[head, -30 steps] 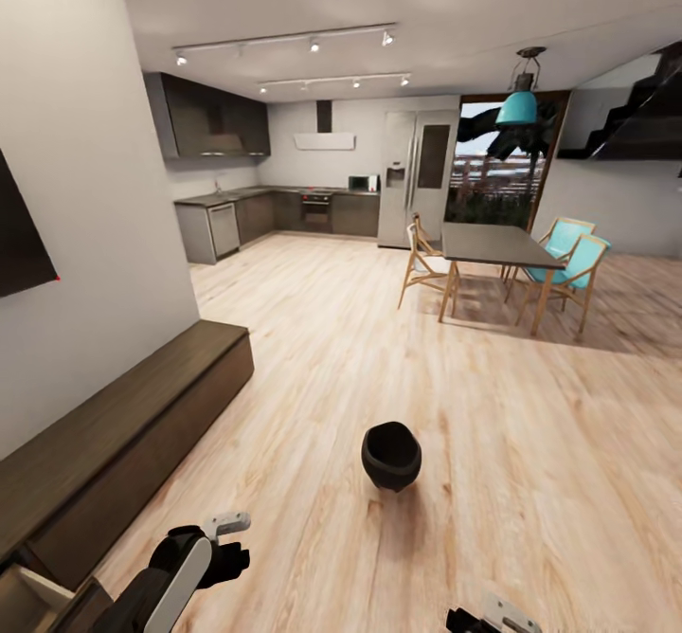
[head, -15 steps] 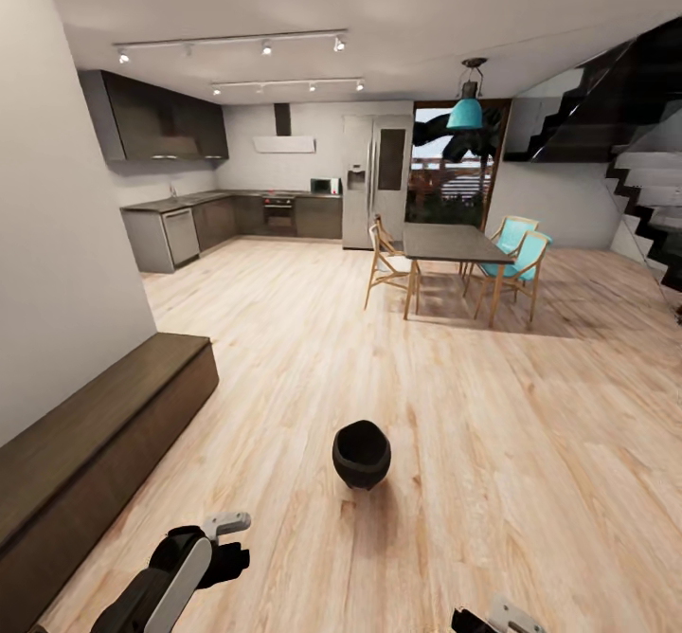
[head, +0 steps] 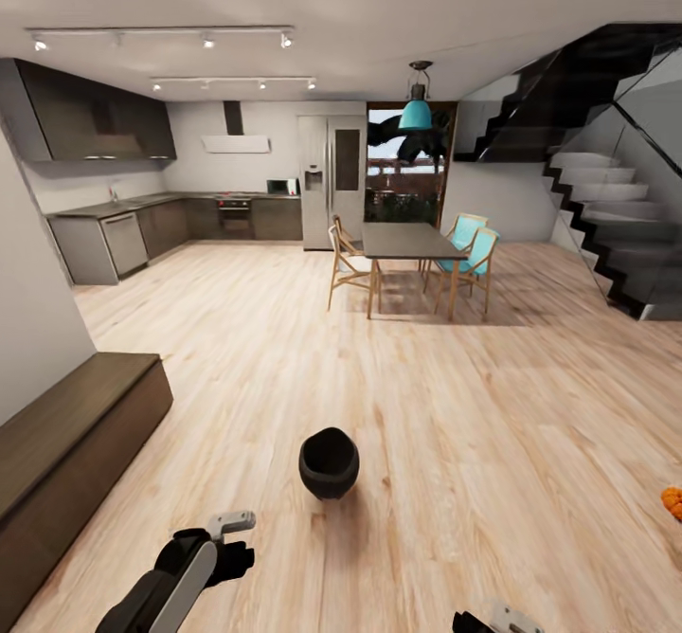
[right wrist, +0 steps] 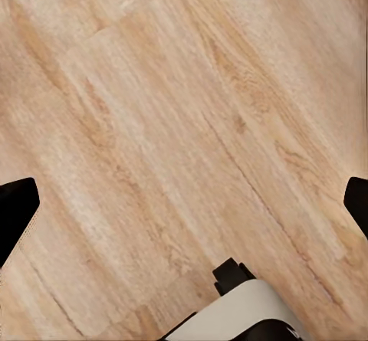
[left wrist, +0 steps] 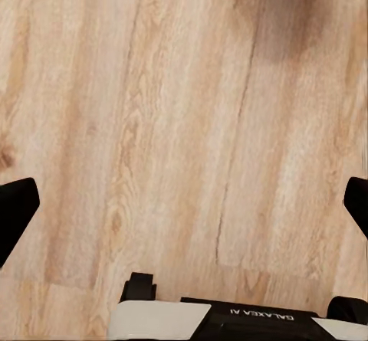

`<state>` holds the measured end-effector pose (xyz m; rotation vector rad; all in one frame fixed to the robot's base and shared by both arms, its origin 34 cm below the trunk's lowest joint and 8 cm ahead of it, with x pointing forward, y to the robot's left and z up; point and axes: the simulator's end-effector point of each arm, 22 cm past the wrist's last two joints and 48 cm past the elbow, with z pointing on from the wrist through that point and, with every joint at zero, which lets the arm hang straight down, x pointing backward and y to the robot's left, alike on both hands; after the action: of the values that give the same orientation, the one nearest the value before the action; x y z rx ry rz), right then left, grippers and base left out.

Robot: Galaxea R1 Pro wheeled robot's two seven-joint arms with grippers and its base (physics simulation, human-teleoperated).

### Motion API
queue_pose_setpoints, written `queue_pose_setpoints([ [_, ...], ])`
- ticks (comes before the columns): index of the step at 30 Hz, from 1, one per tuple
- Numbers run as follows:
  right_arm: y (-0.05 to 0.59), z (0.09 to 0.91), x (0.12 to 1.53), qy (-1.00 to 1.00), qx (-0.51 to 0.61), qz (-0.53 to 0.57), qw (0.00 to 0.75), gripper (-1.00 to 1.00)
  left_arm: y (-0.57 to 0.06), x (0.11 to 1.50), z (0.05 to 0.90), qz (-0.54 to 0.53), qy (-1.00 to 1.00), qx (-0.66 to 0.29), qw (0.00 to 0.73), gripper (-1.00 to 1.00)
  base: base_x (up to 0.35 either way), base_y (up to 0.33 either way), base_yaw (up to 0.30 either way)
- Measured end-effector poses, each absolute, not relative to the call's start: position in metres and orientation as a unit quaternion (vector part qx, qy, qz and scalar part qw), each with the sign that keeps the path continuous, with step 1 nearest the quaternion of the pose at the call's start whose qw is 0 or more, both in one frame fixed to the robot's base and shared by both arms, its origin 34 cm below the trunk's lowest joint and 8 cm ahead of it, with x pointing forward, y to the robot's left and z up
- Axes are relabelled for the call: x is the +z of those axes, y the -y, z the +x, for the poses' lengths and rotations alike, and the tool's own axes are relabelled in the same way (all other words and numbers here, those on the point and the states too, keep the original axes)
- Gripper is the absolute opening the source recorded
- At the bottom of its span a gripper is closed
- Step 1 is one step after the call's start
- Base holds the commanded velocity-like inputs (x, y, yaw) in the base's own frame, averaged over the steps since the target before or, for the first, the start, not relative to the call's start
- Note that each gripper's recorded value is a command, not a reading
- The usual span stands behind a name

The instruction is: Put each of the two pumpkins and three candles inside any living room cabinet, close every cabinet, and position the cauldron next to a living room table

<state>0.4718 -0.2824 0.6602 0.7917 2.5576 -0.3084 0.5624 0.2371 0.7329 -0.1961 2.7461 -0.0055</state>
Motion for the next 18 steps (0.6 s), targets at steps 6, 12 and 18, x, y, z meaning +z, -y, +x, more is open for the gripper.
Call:
queue_pose_setpoints([
  [6, 0.2825, 0.4722, 0.6604, -0.925, -0.112, 0.287, 0.223, 1.0, -0.2299, 0.7342, 0.5668, -0.06, -0.976, -0.001, 0.208, 1.0, 0.31, -0.035, -0.122],
  [12, 0.2807, 0.4725, 0.6606, -0.925, -0.112, 0.286, 0.223, 1.0, -0.2292, 0.7344, 0.5674, -0.059, -0.976, -0.001, 0.21, 1.0, 0.279, -0.149, -0.15],
  [18, 0.2815, 0.4722, 0.6604, -0.925, -0.112, 0.286, 0.223, 1.0, -0.2301, 0.7345, 0.5676, -0.059, -0.976, -0.001, 0.21, 1.0, 0.305, -0.046, -0.271],
])
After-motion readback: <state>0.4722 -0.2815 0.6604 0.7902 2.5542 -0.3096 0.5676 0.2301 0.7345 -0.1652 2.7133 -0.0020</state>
